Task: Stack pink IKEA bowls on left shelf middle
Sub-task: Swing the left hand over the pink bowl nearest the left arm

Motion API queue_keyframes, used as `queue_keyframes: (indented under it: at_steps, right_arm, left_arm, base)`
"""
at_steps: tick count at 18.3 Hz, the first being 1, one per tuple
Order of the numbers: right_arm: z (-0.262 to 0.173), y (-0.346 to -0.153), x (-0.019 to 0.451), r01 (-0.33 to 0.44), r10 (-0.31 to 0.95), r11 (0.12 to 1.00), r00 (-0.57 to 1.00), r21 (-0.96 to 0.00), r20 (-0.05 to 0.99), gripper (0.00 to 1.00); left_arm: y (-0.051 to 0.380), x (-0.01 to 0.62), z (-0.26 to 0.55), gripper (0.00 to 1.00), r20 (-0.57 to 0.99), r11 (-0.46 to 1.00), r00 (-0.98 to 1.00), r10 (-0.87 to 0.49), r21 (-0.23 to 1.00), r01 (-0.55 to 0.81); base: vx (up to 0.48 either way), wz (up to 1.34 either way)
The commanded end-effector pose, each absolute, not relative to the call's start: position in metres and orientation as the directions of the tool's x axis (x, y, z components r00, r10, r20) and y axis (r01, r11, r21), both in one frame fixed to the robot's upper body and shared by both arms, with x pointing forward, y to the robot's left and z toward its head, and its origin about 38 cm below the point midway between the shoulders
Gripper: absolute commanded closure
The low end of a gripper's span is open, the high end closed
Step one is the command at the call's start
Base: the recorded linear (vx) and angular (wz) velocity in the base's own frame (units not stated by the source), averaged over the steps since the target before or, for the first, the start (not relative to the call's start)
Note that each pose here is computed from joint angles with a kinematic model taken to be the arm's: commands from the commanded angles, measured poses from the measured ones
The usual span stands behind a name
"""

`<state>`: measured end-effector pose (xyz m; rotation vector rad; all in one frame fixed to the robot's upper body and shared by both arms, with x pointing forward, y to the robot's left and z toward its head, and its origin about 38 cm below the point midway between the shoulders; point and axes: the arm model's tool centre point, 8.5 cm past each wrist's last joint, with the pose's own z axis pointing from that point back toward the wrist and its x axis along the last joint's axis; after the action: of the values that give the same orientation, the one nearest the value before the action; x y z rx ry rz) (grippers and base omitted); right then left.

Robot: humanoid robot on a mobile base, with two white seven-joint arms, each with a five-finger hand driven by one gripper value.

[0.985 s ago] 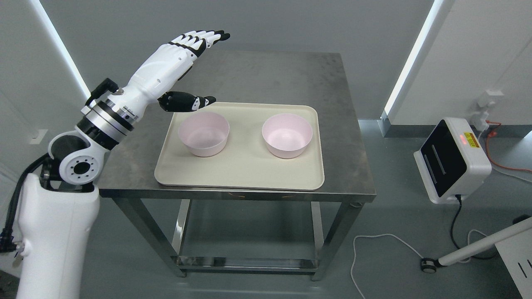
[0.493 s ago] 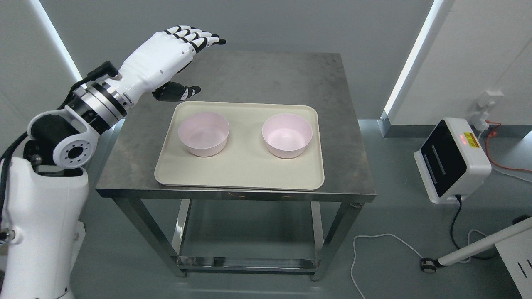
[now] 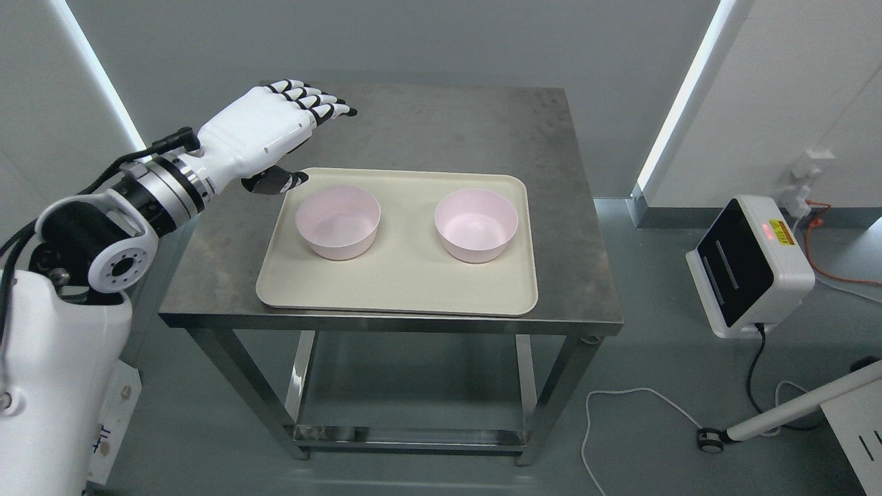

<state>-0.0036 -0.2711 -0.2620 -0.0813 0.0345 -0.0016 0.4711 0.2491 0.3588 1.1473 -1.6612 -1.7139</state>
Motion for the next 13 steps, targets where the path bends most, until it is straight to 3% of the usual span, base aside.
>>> queue_keyframes:
  at_steps: [1, 11, 13]
  right_arm:
    - [-0.261, -0.282, -0.008, 0.010, -0.013, 0.995, 1.000, -0.099, -0.023, 0.00]
    - [-0.261, -0.282, -0.008, 0.010, -0.013, 0.995, 1.000, -0.099, -0.025, 0.00]
    - [-0.261, -0.282, -0.008, 0.010, -0.013, 0.995, 1.000, -0.099, -0.023, 0.00]
  left_arm:
    - [0.276, 0.470, 0.321, 0.14, -0.291, -0.296, -0.502, -0.815, 0.953, -0.072]
    - [0.224, 0.488, 0.341, 0.19, -0.292, -0.348, -0.498, -0.816, 0.937, 0.020]
    - [0.233, 0.493, 0.338, 0.19, -0.312, -0.386, -0.471, -0.825, 0.920, 0.067]
  base:
    - [0.000, 0.00]
    - [0.000, 0.00]
    - [0.000, 0.00]
